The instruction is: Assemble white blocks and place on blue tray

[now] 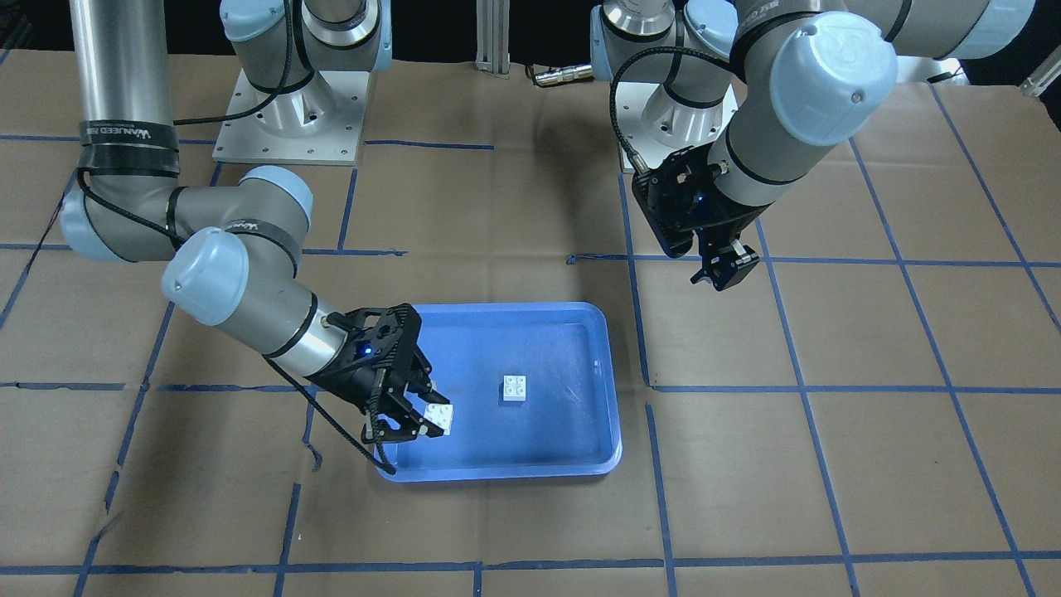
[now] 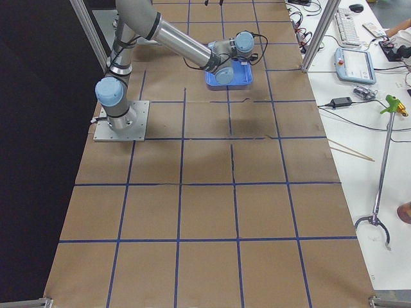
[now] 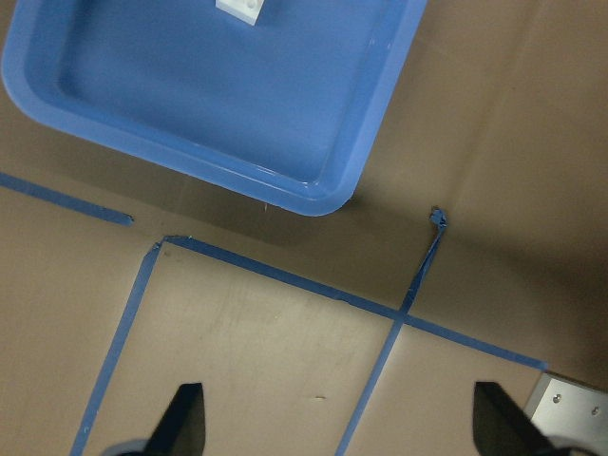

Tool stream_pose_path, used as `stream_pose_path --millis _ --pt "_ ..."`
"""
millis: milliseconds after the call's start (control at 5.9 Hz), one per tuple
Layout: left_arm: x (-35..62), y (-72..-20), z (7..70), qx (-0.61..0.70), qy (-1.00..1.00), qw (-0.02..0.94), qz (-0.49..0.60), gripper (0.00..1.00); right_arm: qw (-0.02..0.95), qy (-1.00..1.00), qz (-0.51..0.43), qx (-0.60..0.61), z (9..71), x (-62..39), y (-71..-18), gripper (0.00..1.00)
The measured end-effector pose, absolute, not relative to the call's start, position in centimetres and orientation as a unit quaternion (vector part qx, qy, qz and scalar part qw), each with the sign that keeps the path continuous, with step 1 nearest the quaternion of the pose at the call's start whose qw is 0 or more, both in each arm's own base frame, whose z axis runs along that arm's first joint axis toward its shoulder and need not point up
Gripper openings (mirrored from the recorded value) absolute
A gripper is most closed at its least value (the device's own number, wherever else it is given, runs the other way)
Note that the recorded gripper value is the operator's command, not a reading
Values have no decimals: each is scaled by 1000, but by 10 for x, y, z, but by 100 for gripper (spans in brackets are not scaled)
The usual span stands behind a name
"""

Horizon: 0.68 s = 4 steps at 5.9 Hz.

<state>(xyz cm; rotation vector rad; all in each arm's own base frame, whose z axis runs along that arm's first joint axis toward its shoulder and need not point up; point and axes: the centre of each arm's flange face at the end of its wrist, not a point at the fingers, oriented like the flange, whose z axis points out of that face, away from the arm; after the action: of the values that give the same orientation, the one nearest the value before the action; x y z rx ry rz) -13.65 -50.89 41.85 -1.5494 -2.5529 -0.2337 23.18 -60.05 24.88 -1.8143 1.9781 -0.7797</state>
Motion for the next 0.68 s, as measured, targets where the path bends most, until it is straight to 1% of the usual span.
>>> stream_pose_path --millis 339,677 --pt "-131 -505 435 -412 -907 53 -61 99 170 698 -288 -633 223 258 -575 36" --pt "-125 -501 439 -324 -943 46 -61 99 169 699 -292 -631 193 261 -566 36"
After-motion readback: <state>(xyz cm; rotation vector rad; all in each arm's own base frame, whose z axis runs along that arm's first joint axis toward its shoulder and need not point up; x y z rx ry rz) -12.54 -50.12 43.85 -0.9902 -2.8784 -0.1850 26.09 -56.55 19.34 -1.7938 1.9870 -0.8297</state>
